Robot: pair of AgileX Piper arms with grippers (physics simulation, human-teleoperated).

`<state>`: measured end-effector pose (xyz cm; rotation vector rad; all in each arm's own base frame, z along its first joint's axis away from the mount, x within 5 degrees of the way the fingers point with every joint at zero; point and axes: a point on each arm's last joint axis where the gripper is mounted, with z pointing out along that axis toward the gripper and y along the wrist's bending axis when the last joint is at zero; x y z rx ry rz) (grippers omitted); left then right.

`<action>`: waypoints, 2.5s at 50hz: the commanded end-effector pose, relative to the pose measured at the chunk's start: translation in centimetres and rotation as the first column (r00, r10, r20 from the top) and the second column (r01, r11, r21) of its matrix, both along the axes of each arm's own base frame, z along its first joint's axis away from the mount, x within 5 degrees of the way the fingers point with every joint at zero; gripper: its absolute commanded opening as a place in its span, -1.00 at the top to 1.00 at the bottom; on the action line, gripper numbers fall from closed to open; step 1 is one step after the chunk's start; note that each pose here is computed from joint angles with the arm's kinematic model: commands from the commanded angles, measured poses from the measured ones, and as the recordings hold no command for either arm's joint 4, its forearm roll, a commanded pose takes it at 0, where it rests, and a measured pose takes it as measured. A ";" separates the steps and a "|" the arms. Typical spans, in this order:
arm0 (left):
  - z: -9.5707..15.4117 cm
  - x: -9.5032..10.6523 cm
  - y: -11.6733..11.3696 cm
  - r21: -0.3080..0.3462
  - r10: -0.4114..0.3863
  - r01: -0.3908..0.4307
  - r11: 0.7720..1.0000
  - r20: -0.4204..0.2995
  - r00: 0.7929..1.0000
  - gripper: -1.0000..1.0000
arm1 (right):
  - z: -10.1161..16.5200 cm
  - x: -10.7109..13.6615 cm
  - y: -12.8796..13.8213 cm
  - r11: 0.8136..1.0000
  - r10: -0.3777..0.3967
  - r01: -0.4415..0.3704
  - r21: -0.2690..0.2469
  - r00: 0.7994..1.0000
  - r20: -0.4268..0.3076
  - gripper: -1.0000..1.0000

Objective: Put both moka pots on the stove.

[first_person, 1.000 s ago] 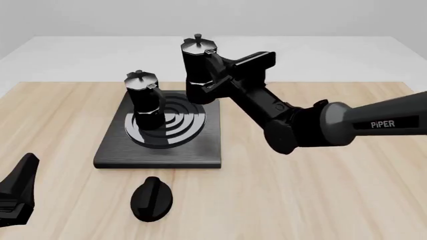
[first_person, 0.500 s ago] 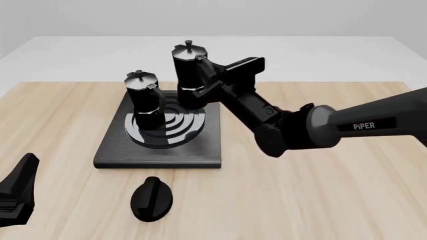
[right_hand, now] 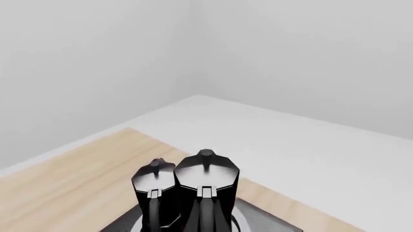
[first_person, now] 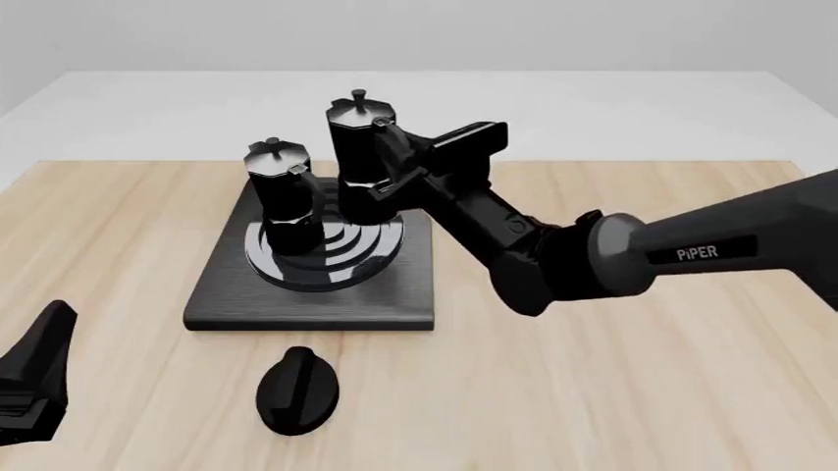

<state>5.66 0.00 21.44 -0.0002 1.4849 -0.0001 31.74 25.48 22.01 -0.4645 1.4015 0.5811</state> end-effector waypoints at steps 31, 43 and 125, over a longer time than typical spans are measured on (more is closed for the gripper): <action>0.0 0.0 0.0 0.000 0.000 0.000 1.000 0.000 1.000 -1.00 | -0.7 0.7 1.0 0.998 0.014 -0.014 0.058 1.000 0.001 1.00; 0.0 0.0 0.0 0.000 0.000 0.000 1.000 0.000 1.000 -1.00 | -1.3 1.1 1.2 0.998 0.015 -0.014 0.067 1.000 -0.013 1.00; 0.0 0.0 0.0 0.000 0.000 0.000 1.000 0.000 1.000 -1.00 | -4.5 0.9 1.2 0.997 0.022 -0.017 0.076 0.998 -0.056 -1.00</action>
